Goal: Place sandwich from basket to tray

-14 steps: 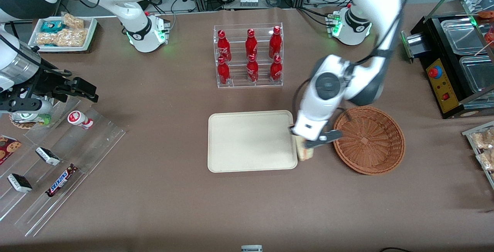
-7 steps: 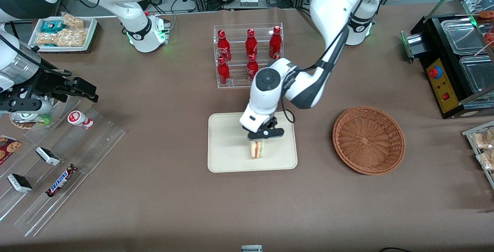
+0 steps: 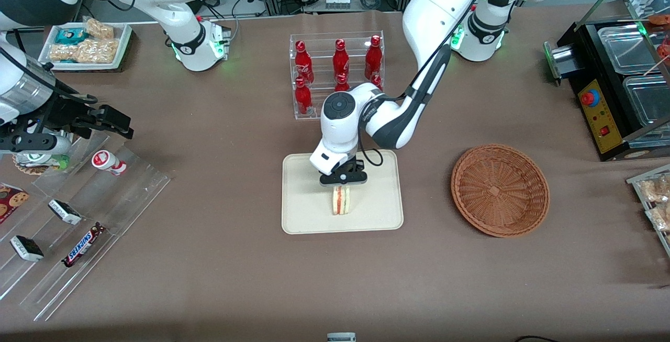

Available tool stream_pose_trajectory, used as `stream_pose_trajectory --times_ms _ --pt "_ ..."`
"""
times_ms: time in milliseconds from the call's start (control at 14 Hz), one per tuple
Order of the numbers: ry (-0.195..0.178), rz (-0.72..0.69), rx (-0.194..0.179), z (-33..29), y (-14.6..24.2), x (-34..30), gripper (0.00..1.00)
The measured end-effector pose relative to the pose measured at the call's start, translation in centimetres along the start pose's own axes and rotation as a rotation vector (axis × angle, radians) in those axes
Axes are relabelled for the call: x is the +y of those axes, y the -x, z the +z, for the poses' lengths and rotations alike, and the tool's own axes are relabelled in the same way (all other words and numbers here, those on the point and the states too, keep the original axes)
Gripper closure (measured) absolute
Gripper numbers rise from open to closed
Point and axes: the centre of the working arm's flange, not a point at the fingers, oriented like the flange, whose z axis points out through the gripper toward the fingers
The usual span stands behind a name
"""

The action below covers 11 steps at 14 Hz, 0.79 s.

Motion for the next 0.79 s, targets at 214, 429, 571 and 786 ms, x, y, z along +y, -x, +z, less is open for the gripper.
stream_pose_trajectory --times_ms 214,429,571,786 --pt "0.026 -0.005 0.028 -1.8 -1.0 0.5 0.47" --pt "0.027 -0.025 0.050 -8.3 -2.7 0.3 0.18" --pt "0.004 -0.059 0.048 -14.2 -3.9 -1.1 0.00" --pt "-0.033 -0.176 -0.001 -20.7 -7.2 -6.7 0.00"
